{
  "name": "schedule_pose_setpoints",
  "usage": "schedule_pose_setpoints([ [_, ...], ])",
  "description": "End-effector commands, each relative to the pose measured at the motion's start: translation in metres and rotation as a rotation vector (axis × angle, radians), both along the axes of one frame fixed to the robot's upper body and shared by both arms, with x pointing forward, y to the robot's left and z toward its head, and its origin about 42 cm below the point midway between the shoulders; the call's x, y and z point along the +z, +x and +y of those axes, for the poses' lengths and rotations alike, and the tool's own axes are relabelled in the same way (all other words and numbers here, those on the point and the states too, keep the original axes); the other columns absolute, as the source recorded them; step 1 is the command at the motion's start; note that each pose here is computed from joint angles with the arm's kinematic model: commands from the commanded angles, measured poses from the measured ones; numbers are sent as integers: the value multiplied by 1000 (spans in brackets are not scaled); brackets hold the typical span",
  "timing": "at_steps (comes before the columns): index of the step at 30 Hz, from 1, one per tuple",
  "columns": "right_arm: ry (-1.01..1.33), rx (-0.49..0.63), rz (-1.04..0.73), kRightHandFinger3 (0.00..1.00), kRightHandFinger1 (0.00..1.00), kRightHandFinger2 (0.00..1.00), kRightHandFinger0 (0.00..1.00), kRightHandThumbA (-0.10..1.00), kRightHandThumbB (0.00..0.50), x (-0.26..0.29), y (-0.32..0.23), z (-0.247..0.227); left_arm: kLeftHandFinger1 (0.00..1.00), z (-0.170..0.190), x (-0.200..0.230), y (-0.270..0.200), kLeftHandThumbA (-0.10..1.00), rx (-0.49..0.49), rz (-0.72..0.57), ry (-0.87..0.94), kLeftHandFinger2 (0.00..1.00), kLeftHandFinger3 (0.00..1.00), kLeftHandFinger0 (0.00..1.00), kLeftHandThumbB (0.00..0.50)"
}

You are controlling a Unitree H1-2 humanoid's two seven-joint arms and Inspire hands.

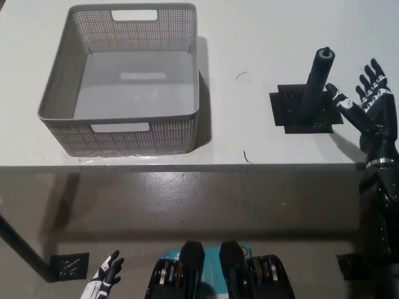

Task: Use the right hand to pick up a electric screw driver and put it into a container on the left side

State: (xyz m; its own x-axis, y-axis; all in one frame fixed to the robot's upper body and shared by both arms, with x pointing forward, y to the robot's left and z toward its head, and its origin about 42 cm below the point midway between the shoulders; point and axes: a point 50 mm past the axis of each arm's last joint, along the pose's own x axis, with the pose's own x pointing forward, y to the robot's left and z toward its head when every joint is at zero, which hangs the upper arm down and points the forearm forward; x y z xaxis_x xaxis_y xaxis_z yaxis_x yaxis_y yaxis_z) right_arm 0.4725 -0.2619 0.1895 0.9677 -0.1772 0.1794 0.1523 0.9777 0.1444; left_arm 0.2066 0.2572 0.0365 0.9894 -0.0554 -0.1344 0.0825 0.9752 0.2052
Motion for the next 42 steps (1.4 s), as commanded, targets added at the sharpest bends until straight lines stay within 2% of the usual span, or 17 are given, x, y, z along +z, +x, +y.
schedule_pose_setpoints([
  [1,-29,30,-38,1000,1000,1000,1000,885,392,27,22,6,1000,5,9,1,1000,-23,-58,-1,1000,1000,1000,113],
  [4,-54,38,-12,1000,1000,1000,1000,857,411,21,30,14,1000,5,8,2,1000,-27,-62,-3,1000,1000,1000,111],
  [8,-44,62,-6,1000,1000,1000,1000,801,392,12,34,19,1000,5,7,1,1000,-40,-61,2,1000,1000,1000,115],
  [12,-39,76,8,1000,1000,1000,1000,742,408,6,40,24,1000,6,6,-1,1000,-50,-53,6,1000,1000,1000,111],
  [16,-60,79,43,1000,1000,1000,1000,754,422,3,46,28,1000,4,7,-3,1000,-54,-44,-4,1000,1000,1000,114],
  [21,-95,82,63,1000,1000,1000,1000,792,463,4,54,30,1000,4,7,-4,1000,-62,-47,6,1000,1000,1000,112],
  [23,-116,87,69,1000,1000,1000,1000,822,497,5,57,31,1000,4,7,-4,1000,-64,-50,5,1000,1000,1000,113],
  [30,-168,90,109,1000,1000,1000,1000,775,464,17,74,34,1000,4,7,-3,1000,-67,-53,1,1000,1000,1000,131],
  [32,-193,92,119,1000,1000,1000,1000,779,495,24,80,34,1000,3,8,-1,1000,-70,-57,5,1000,1000,1000,135],
  [38,-310,73,153,1000,1000,1000,1000,827,500,52,97,41,1000,2,11,3,1000,-83,-60,20,1000,1000,1000,147],
  [40,-319,39,175,1000,1000,1000,1000,731,500,60,102,45,1000,1,11,4,1000,-87,-58,19,1000,1000,1000,157],
  [41,-318,-5,194,1000,1000,1000,1000,600,500,65,104,46,1000,1,11,4,1000,-90,-61,17,1000,1000,1000,156],
  [42,-325,-43,206,1000,1000,1000,1000,576,500,68,105,47,1000,0,12,4,1000,-93,-63,17,1000,1000,1000,156],
])
